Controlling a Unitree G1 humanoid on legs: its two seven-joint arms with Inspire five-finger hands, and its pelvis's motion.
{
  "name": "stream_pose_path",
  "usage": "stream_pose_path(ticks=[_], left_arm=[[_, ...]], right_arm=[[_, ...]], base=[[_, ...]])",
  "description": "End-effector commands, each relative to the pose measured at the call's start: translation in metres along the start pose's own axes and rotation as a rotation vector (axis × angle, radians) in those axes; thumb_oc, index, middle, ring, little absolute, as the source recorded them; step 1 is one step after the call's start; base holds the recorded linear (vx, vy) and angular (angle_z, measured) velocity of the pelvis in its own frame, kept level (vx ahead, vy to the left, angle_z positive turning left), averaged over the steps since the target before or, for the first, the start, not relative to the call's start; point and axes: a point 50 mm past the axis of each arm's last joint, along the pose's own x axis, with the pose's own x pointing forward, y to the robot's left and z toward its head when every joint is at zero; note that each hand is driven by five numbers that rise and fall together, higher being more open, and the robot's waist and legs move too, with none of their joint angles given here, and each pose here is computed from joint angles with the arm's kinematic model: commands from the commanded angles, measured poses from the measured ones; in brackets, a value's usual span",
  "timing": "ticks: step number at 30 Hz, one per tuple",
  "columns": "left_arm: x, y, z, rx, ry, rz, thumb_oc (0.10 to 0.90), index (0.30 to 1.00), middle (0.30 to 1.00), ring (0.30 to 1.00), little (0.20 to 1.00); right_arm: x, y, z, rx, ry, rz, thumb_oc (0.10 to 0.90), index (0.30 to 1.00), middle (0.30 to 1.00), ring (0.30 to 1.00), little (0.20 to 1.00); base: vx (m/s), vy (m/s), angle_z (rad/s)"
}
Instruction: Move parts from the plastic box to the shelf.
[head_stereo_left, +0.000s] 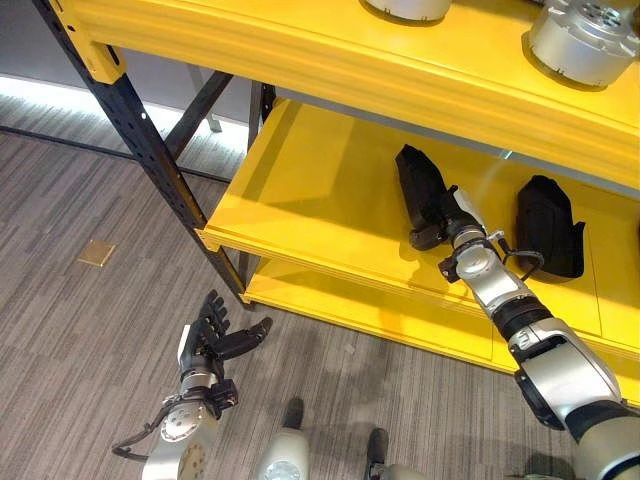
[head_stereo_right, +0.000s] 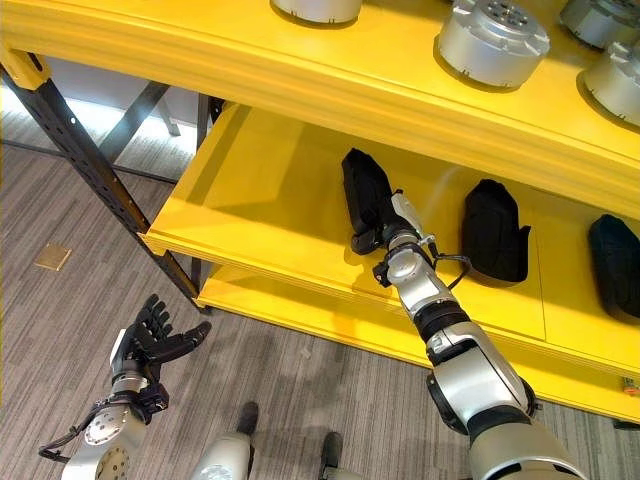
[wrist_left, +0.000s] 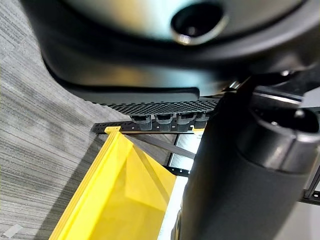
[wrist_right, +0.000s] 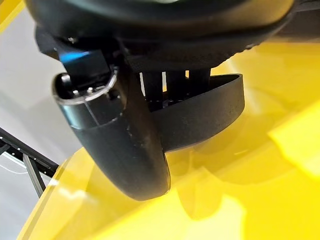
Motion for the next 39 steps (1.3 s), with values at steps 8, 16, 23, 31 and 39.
stream_pose_path(ticks=[8,16,23,31,39], left_arm=[[0.003,-0.004,0.046,0.032,-0.224,-0.063,0.9,1.0,1.0,1.0,1.0],[0.004,-0.005,0.047,0.032,-0.227,-0.067,0.9,1.0,1.0,1.0,1.0],[0.006,-0.007,0.048,0.032,-0.233,-0.065,0.9,1.0,1.0,1.0,1.0],[0.006,-0.007,0.049,0.027,-0.238,-0.059,0.9,1.0,1.0,1.0,1.0],[0.007,-0.008,0.051,0.024,-0.245,-0.058,0.9,1.0,1.0,1.0,1.0]], right_arm=[[0.014,-0.045,0.074,0.094,-0.196,-0.178,0.4,0.3,0.3,0.3,0.3],[0.013,-0.037,0.081,0.137,-0.209,-0.16,0.582,0.555,0.555,0.555,0.555],[0.011,-0.03,0.092,0.217,-0.242,-0.141,0.9,1.0,1.0,1.0,1.0],[0.009,-0.029,0.102,0.213,-0.276,-0.131,0.9,1.0,1.0,1.0,1.0],[0.006,-0.03,0.116,0.212,-0.327,-0.128,0.9,1.0,1.0,1.0,1.0]], base=[[-0.02,0.006,0.02],[-0.01,0.004,0.03],[0.0,0.0,0.0],[0.0,0.0,0.0],[0.0,0.0,0.0]])
